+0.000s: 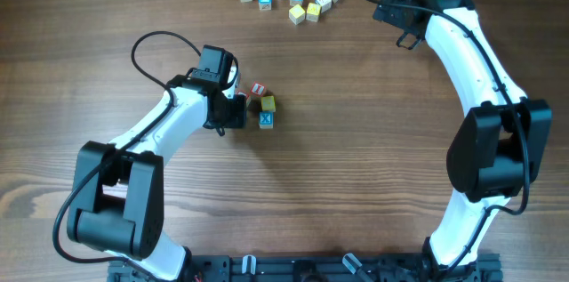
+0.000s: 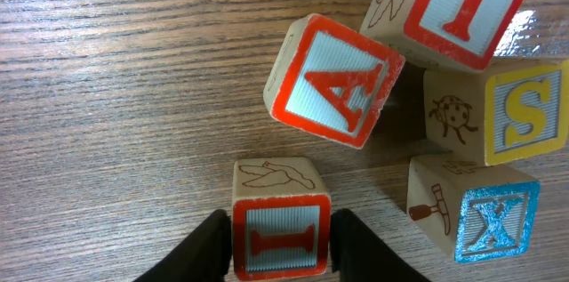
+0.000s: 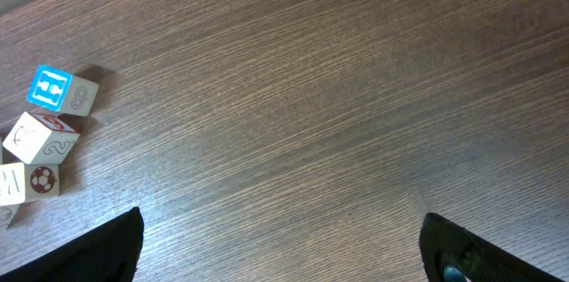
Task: Form a circle
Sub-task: 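Nudge the red 'I' block toward the 'A' block with the left gripper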
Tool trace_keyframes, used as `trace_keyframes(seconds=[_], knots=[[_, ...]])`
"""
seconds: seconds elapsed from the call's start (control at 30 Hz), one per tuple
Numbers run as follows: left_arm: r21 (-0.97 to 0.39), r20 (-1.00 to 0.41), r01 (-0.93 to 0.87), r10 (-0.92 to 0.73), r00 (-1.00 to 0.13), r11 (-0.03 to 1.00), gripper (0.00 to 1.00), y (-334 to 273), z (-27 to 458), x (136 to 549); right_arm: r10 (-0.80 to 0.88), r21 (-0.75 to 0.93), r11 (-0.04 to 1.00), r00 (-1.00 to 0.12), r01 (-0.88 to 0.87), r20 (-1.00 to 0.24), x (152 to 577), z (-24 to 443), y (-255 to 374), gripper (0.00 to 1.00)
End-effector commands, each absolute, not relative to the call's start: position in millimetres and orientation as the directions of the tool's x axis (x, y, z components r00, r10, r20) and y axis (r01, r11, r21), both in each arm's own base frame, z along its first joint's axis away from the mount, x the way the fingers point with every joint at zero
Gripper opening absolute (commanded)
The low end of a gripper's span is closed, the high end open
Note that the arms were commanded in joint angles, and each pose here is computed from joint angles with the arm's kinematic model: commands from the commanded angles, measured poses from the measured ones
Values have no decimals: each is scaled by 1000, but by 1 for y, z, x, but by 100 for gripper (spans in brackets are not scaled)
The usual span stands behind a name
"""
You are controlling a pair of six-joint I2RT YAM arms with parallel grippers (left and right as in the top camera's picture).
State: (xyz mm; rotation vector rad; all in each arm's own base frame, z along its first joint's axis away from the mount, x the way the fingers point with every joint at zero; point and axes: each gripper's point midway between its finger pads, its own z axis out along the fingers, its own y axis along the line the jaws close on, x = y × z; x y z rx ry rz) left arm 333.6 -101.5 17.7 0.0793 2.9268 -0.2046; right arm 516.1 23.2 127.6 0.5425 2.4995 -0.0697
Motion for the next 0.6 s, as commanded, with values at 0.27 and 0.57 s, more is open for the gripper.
trace_keyframes(seconds=[0.27,0.57], knots=[[-142,-177,68,42,-983,988,36,-102,14,325,351,56,920,-750,388,-560,517,131,23,100],[-163,-195,75,42,-980,984,35,-107,15,330,351,56,920,-750,388,-560,517,131,23,100]])
